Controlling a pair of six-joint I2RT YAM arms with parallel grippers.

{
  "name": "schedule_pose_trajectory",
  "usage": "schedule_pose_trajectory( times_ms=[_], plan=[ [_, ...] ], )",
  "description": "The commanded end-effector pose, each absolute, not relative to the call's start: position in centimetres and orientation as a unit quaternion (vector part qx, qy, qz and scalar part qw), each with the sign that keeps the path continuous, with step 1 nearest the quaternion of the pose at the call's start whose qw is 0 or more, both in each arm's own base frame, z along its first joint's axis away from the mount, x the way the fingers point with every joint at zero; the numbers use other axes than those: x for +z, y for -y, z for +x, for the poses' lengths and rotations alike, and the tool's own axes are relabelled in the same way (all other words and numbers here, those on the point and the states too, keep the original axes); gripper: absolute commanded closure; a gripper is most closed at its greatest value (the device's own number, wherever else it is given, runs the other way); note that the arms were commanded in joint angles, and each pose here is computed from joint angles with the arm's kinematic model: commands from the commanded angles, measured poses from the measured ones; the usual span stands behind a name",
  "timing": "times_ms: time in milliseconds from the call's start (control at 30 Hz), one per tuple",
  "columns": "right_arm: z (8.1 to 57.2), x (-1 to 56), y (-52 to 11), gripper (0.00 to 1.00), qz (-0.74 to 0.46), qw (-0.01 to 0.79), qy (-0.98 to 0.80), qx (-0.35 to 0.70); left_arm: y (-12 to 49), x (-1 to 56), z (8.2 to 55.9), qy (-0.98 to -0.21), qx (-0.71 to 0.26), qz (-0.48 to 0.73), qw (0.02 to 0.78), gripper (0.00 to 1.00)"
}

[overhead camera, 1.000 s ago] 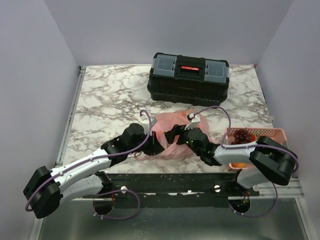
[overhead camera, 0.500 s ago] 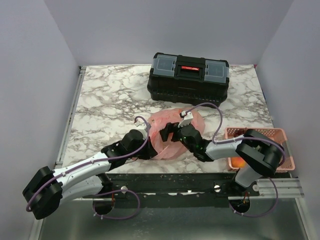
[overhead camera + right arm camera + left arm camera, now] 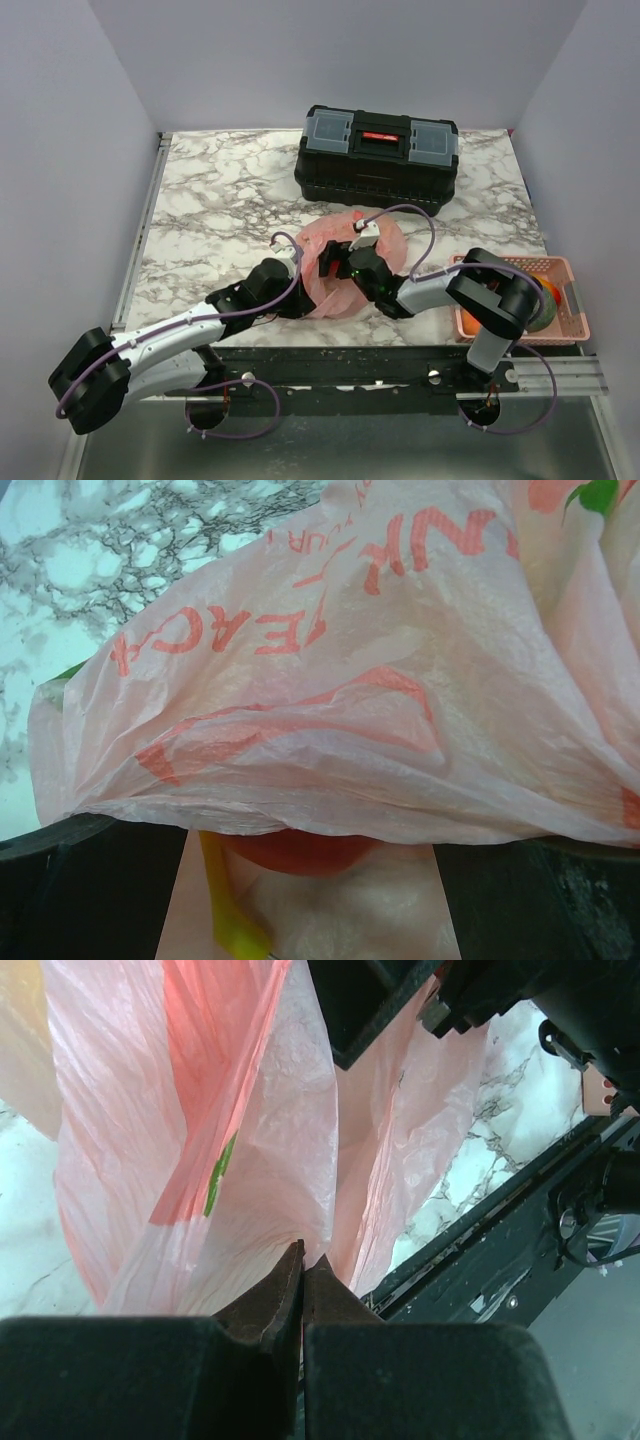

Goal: Take the fake fruits out of the plastic bag
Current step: Take out the fake fruit from the plastic bag.

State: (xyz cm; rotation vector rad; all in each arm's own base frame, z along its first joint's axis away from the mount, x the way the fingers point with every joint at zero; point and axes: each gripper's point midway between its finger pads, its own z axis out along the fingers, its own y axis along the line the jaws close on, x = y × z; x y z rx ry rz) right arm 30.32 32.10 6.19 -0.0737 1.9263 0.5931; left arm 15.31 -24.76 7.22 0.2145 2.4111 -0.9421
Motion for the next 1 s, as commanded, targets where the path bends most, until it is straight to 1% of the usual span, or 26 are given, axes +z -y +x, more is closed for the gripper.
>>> schedule_pose_trajectory(
  times_ms=[0, 100, 267, 367, 400, 567, 633, 767, 800, 967],
  plan=[
    [31.5, 7.1, -32.5, 0.04, -0.007, 0.553, -0.794, 0.251, 25.6, 8.2, 15.6, -0.888, -0.362, 0.085, 0.272, 1.00],
    [31.6, 7.0, -33.0, 0.07, -0.018, 0.553, -0.793, 0.254, 25.7, 8.2, 15.6, -0.887, -0.362, 0.086, 0.271, 1.00],
    [31.4, 7.2, -33.1, 0.22, -0.031, 0.555, -0.792, 0.253, 25.7, 8.1, 15.5, -0.889, -0.361, 0.086, 0.267, 1.00],
    [30.9, 8.1, -32.3, 0.39, -0.034, 0.564, -0.783, 0.260, 25.6, 8.0, 15.6, -0.889, -0.360, 0.084, 0.269, 1.00],
    [30.8, 8.5, -32.0, 0.43, -0.033, 0.567, -0.781, 0.260, 25.5, 7.9, 15.6, -0.891, -0.357, 0.085, 0.268, 1.00],
    [29.5, 9.7, -30.3, 0.68, -0.035, 0.562, -0.787, 0.253, 25.6, 8.4, 16.0, -0.890, -0.352, 0.087, 0.274, 1.00],
    [28.6, 9.7, -29.3, 0.74, -0.037, 0.560, -0.787, 0.258, 25.7, 8.6, 16.3, -0.890, -0.348, 0.091, 0.280, 1.00],
    [27.1, 9.3, -27.5, 0.80, -0.043, 0.544, -0.801, 0.248, 25.8, 8.9, 16.8, -0.892, -0.337, 0.097, 0.286, 1.00],
    [26.6, 9.5, -27.5, 0.83, -0.050, 0.538, -0.803, 0.253, 25.8, 8.9, 16.9, -0.891, -0.337, 0.098, 0.287, 1.00],
    [23.1, 10.8, -28.5, 0.88, -0.118, 0.500, -0.796, 0.320, 26.2, 8.7, 17.1, -0.894, -0.333, 0.102, 0.281, 1.00]
  ],
)
